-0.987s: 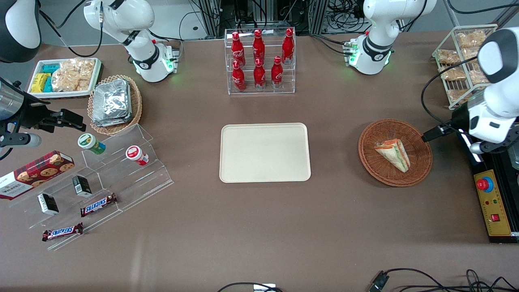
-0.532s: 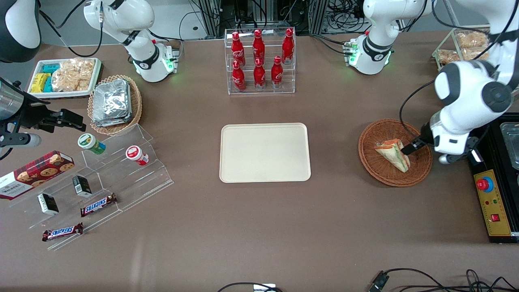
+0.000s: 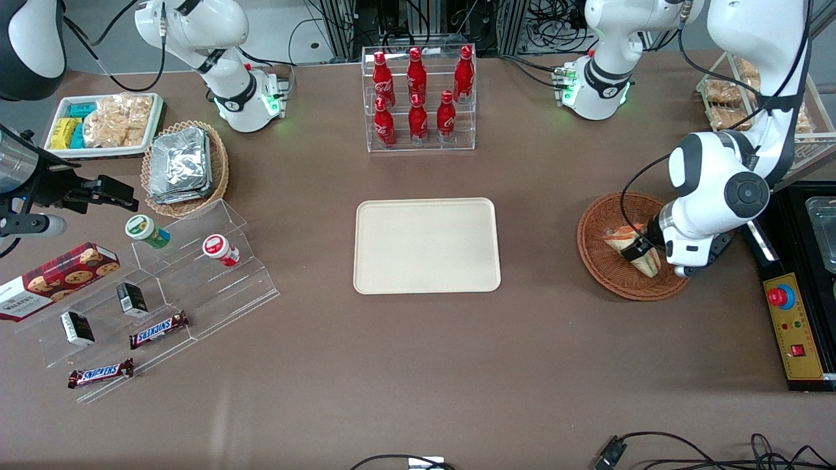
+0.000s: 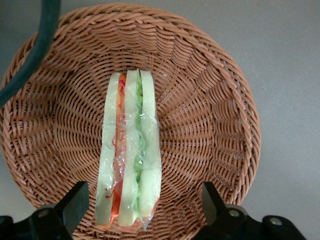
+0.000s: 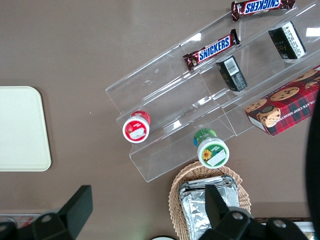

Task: Place sandwich from basket to tray
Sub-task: 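Lower the open left gripper around the wrapped sandwich and close it, then lift the sandwich out of the basket and carry it over the cream tray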

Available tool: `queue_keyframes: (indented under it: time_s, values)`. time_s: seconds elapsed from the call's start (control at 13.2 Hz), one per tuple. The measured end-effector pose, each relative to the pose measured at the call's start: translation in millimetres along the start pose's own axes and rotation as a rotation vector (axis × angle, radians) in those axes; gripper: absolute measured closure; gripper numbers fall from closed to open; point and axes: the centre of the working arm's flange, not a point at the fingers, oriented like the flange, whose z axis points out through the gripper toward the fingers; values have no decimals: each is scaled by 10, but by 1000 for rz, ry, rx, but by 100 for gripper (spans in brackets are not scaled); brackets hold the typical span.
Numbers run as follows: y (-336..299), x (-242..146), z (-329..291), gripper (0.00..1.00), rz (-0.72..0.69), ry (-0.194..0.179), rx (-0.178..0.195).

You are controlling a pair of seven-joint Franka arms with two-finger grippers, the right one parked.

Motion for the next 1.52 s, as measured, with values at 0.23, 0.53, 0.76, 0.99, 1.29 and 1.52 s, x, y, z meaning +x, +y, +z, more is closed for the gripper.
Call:
queue_keyframes:
  time_s: [0.23, 0.53, 0.76, 0.99, 1.29, 1.52]
  values:
    - [-46, -2, 30, 0, 12, 3, 40]
    - [-134, -8, 196, 0, -3, -24, 66]
    - [-136, 22, 379, 1, -43, -36, 76]
    - [-101, 34, 462, 29, -101, -29, 72]
    - [-13, 90, 287, 62, -130, -24, 73]
    - [150, 132, -309, 68, -117, -75, 129]
